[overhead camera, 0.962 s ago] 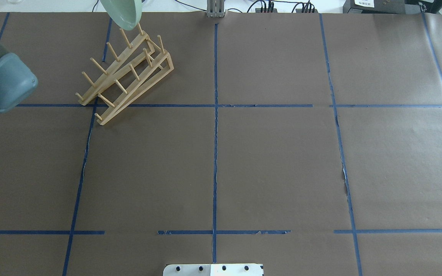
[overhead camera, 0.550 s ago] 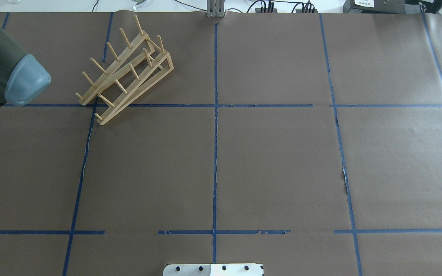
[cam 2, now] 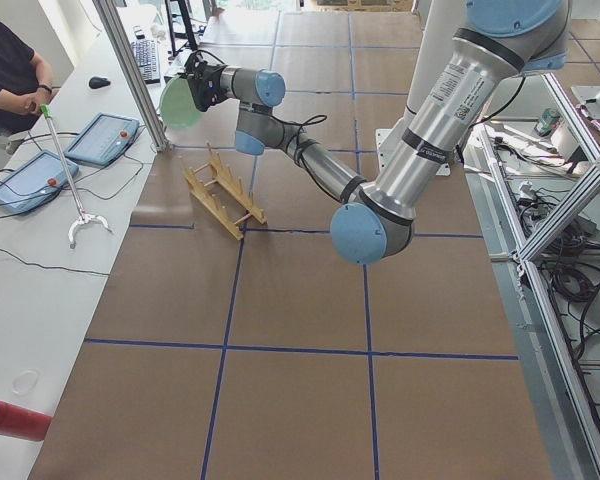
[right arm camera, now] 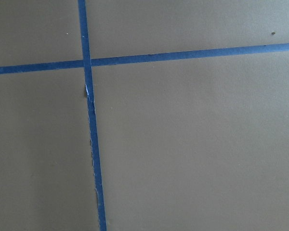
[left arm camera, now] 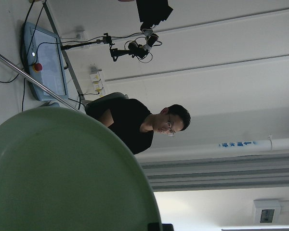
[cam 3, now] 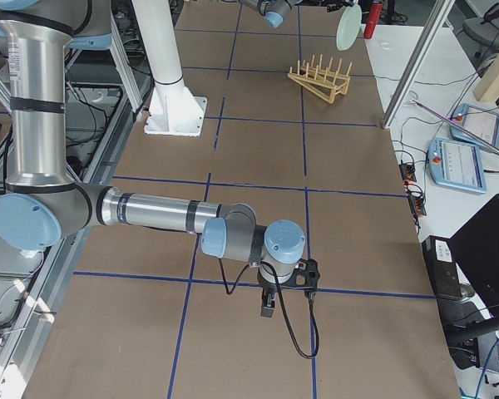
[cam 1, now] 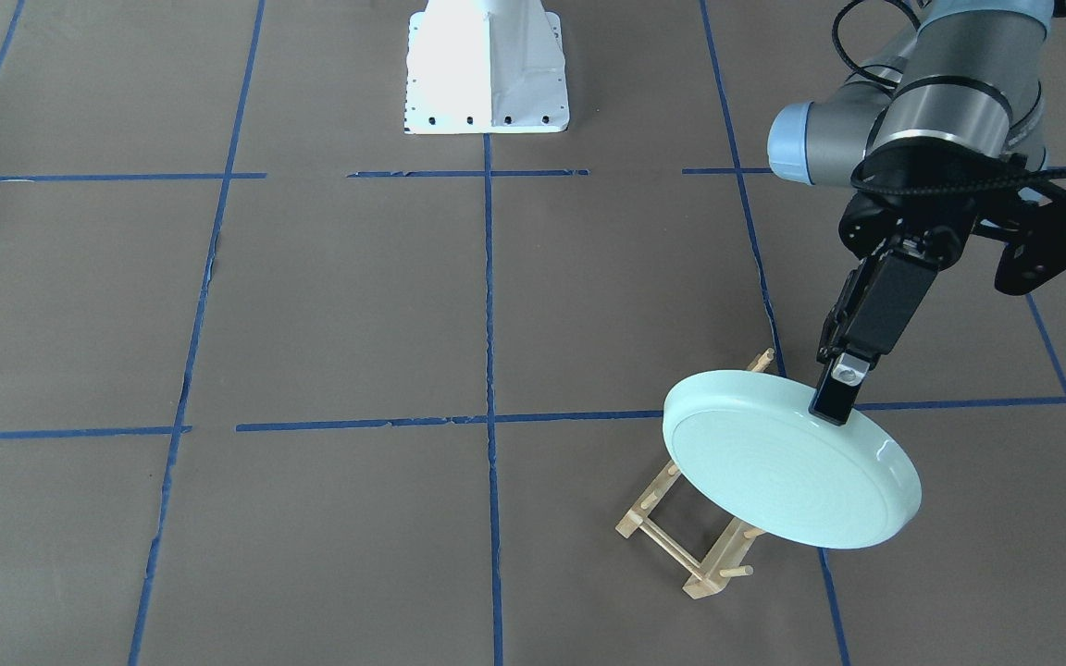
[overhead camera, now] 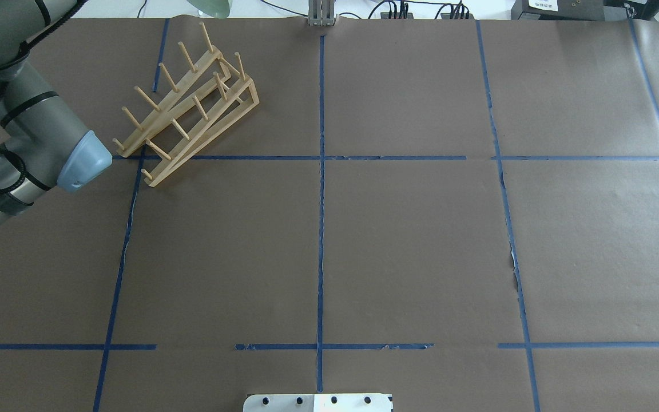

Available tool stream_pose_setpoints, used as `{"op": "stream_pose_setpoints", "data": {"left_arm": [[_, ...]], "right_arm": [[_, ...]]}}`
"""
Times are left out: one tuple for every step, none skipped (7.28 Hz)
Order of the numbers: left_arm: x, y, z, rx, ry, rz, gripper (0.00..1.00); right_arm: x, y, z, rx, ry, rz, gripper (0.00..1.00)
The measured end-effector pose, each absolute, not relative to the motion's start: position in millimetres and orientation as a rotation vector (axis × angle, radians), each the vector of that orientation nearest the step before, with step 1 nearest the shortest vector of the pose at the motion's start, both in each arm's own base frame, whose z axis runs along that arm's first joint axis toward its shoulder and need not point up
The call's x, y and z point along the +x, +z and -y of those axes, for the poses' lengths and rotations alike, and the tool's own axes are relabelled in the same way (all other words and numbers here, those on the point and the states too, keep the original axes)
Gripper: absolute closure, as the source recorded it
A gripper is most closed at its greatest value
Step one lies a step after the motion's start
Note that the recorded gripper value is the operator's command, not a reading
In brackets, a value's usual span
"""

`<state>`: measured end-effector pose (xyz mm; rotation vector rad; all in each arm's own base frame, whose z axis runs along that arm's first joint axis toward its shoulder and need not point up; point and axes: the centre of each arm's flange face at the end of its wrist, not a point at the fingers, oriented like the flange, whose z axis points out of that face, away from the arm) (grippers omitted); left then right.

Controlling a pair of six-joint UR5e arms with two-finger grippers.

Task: Place plate on rack
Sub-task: 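Carry the upright plate with the left gripper above the wooden rack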

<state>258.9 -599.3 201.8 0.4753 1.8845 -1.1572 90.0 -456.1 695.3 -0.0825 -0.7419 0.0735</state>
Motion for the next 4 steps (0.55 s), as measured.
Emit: {"op": "stream_pose_setpoints", "data": {"left_arm": [[274, 209, 598, 0.462, -1.159, -1.871, 1.00], [286, 216, 597, 0.457, -1.168, -1.855, 1.00], [295, 223, 598, 0.459, -1.182, -1.837, 1.00], [301, 227, 598, 0.459, -1.188, -1.827, 1.00]], "right_arm": [[90, 695, 456, -0.083, 0.074, 0.742, 0.00], [90, 695, 456, -0.083, 0.074, 0.742, 0.00], [90, 695, 456, -0.083, 0.074, 0.742, 0.00], [90, 695, 456, -0.082, 0.073, 0.742, 0.00]]}}
